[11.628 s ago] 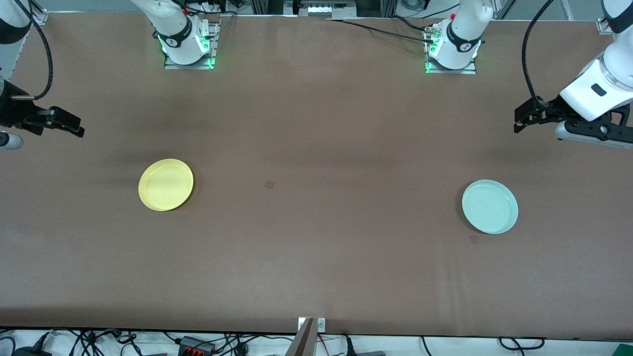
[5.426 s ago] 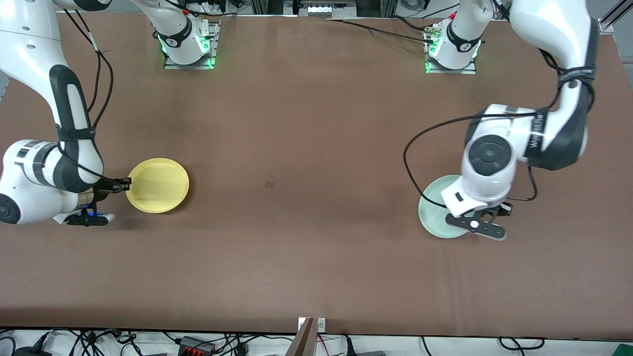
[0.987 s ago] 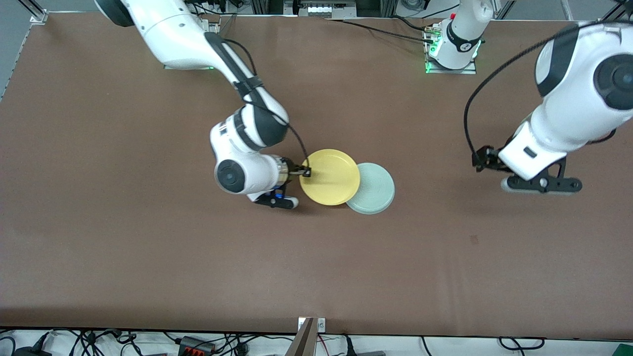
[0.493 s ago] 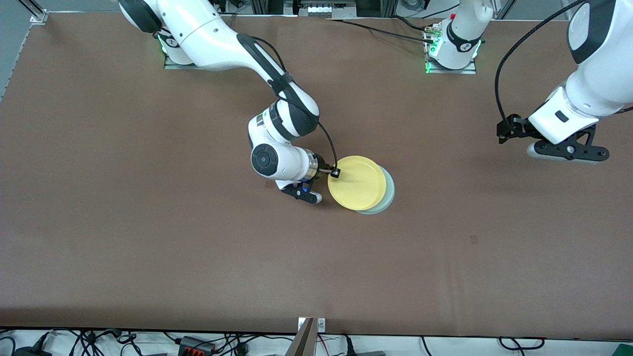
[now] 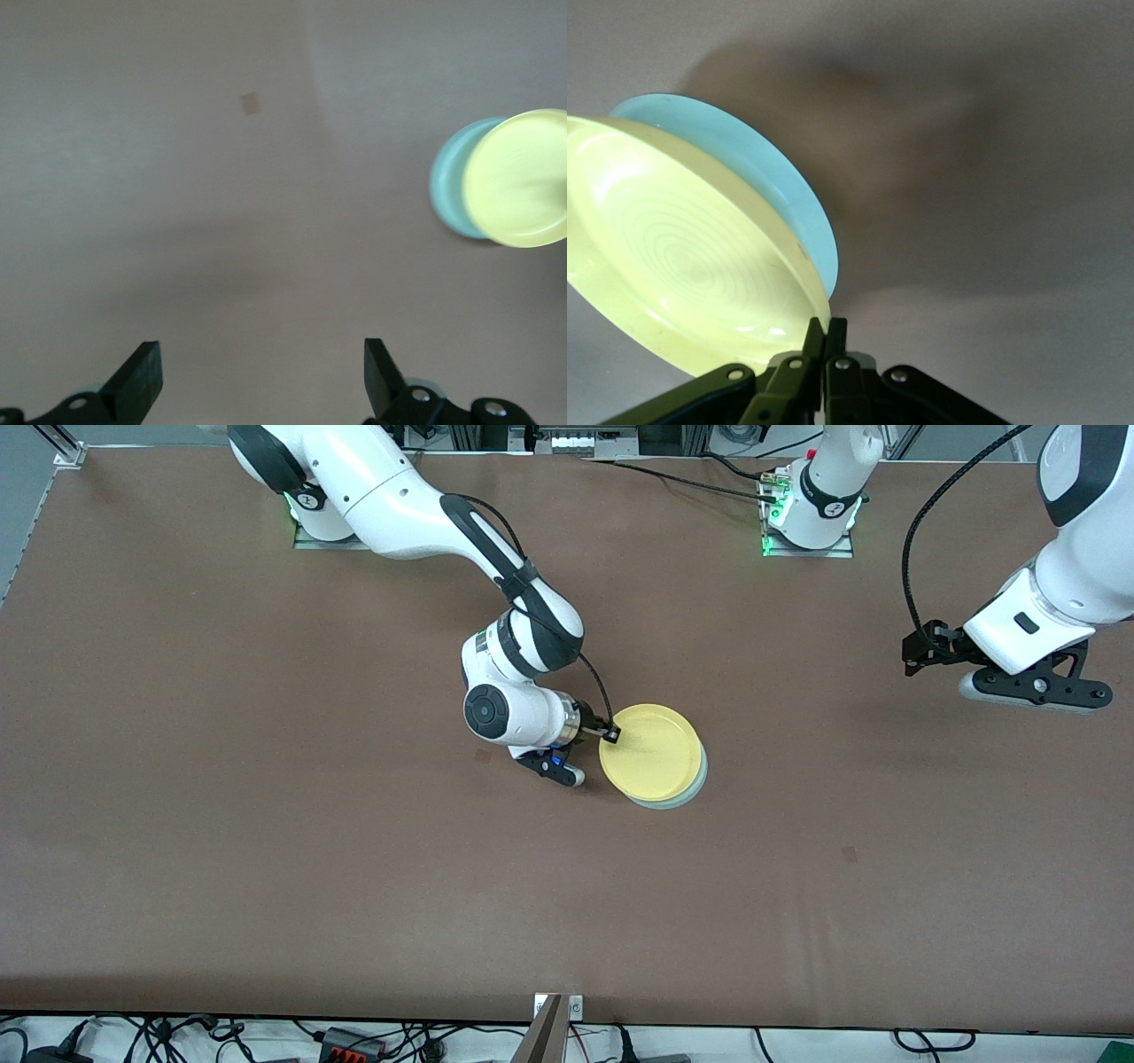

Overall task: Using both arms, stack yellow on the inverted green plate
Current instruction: 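Lower the yellow plate onto the green plate while the left gripper returns to rest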

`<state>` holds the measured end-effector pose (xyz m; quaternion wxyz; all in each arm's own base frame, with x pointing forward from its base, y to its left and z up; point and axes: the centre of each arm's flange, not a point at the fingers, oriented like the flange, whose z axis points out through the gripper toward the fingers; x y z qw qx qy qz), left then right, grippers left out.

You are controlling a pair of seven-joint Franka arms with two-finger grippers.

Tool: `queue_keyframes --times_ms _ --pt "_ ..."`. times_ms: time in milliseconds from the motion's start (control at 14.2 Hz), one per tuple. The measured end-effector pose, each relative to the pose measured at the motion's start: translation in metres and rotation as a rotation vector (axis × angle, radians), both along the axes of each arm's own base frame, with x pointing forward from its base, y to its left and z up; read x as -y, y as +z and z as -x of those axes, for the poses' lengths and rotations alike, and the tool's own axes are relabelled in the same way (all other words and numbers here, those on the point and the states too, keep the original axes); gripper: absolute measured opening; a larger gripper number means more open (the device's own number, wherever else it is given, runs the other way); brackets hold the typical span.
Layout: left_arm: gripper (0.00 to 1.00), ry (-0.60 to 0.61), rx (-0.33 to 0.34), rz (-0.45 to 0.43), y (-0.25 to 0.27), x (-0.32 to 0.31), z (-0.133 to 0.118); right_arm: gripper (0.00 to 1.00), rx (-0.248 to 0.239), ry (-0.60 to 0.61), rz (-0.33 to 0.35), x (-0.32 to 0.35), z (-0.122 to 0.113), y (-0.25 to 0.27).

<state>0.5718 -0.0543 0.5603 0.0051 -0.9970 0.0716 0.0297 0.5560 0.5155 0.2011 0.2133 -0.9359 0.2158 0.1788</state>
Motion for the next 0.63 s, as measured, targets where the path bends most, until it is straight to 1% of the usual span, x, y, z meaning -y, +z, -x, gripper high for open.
queue_keyframes --times_ms 141,352,493,634 --pt "1.00 0.034 -0.012 0.021 -0.002 0.003 -0.008 0.03 0.005 -0.010 0.000 -0.001 0.000 -0.001" --pt "1.00 0.167 -0.024 0.012 -0.009 0.004 -0.015 0.03 0.016 -0.029 -0.007 -0.004 0.000 -0.004" --pt "1.00 0.188 -0.030 0.012 -0.006 0.005 -0.013 0.03 0.019 -0.034 -0.008 -0.008 0.003 -0.005" --pt "1.00 0.193 -0.022 0.025 0.000 0.007 -0.007 0.03 0.019 -0.038 -0.008 -0.011 0.006 -0.005"
